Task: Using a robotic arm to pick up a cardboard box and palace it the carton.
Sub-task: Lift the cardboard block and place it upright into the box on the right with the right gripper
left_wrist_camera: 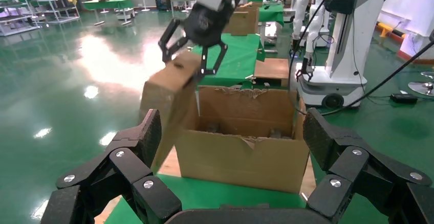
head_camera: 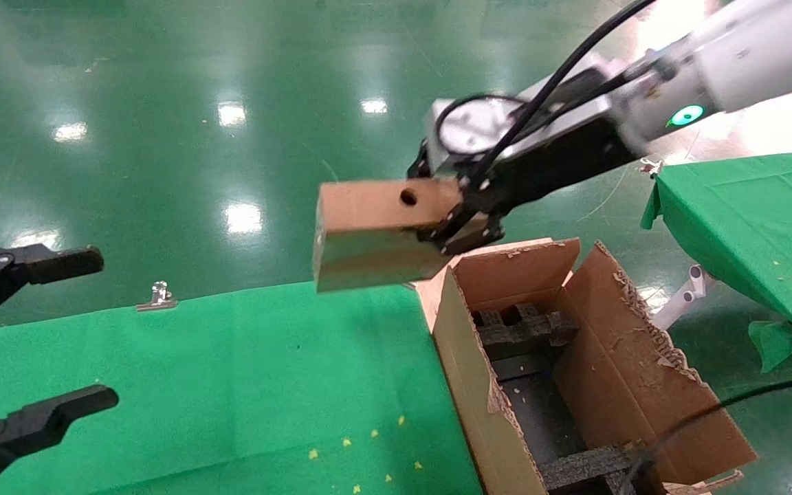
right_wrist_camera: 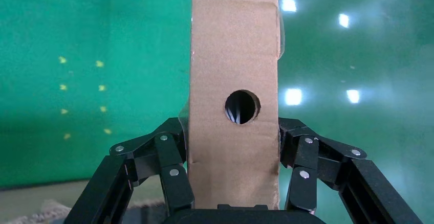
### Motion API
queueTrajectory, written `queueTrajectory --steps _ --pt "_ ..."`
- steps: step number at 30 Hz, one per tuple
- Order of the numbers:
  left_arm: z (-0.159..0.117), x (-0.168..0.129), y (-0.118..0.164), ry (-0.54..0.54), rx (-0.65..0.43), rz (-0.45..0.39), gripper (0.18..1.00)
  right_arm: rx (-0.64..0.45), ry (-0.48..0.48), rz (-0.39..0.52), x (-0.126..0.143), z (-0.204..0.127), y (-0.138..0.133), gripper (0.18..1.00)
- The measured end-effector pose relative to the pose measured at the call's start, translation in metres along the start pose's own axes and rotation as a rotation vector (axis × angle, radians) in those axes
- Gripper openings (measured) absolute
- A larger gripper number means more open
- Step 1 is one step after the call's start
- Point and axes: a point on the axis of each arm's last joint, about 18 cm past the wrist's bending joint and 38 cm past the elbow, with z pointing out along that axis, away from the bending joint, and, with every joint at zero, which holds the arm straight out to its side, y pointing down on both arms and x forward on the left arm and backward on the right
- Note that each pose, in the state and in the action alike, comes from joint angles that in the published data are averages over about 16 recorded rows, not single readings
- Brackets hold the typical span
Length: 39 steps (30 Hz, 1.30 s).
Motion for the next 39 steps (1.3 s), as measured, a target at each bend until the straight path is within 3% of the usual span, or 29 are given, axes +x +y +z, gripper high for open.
queueTrajectory --steps 11,21,30,39 --pt "0.0 0.0 0.0 0.0 0.0 0.0 1.001 -0.136 0.094 0.1 -0.008 -0.064 0.043 0.355" --pt "0.0 0.0 0.0 0.0 0.0 0.0 1.001 -0.278 0.139 0.297 -0.06 -0.115 0.105 0.348" --pt "0.0 0.0 0.0 0.0 0.0 0.0 1.001 -0.327 0.152 0.476 -0.11 -0.129 0.147 0.342" --pt "0.0 0.0 0.0 -0.001 0.0 0.0 1.001 -0.325 0.165 0.544 -0.125 -0.127 0.16 0.331"
